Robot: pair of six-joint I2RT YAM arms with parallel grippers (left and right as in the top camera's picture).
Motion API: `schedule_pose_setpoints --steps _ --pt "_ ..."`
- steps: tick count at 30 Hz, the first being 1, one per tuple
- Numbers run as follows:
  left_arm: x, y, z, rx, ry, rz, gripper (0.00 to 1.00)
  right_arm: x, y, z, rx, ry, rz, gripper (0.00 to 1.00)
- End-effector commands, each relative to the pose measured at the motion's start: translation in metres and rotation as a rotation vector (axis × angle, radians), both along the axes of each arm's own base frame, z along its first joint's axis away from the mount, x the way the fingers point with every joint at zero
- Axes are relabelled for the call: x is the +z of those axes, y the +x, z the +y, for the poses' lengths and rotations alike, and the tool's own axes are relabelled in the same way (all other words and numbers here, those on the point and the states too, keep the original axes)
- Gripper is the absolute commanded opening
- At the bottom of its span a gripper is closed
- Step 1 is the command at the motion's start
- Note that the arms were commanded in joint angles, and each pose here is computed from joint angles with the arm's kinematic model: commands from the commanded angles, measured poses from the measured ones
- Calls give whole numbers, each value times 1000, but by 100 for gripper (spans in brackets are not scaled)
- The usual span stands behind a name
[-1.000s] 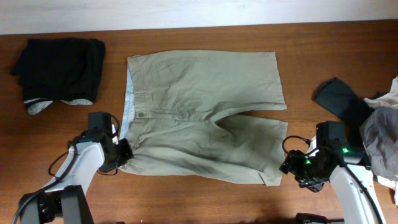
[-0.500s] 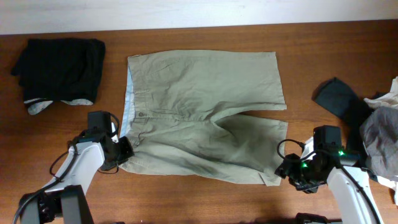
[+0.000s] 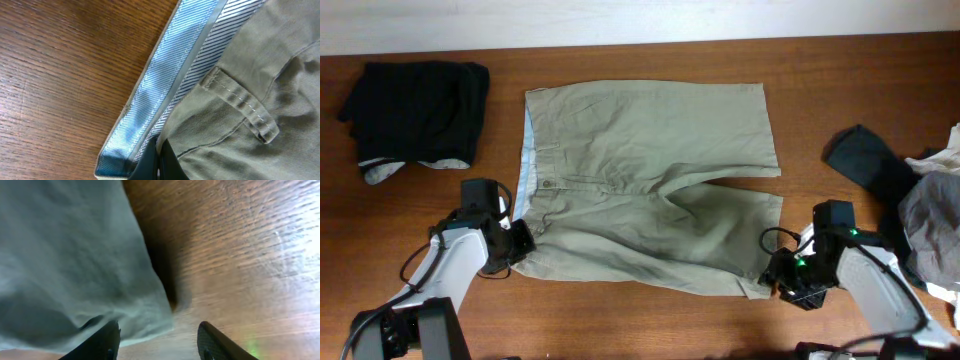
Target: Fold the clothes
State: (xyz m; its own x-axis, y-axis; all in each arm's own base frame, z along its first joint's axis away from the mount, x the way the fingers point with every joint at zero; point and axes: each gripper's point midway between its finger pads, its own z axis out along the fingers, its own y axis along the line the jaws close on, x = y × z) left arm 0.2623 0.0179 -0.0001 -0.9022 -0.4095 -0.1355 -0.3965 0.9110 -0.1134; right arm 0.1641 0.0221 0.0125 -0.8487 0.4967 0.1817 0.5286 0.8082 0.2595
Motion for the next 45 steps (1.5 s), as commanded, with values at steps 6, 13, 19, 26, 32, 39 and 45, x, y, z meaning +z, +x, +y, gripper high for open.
schedule_pose_setpoints --steps 6,13,19,26,32,39,45 --pt "-4 -2 -2 15 -19 10 1 -15 2 5 40 49 27 53" --pt "-4 -1 -2 15 -19 8 1 -19 11 13 66 109 -6 46" --pt "-4 -1 -2 15 -19 8 1 -20 15 22 121 104 -28 32" --pt "-2 0 -7 9 -49 3 1 -10 29 25 135 104 -61 4" --pt "33 18 -6 2 -49 -73 1 51 83 19 152 75 -210 4" --pt "105 24 -6 -4 -24 -288 1 151 124 14 164 25 -467 4" --pt "184 22 -6 -11 6 -540 1 221 119 15 168 -12 -653 4"
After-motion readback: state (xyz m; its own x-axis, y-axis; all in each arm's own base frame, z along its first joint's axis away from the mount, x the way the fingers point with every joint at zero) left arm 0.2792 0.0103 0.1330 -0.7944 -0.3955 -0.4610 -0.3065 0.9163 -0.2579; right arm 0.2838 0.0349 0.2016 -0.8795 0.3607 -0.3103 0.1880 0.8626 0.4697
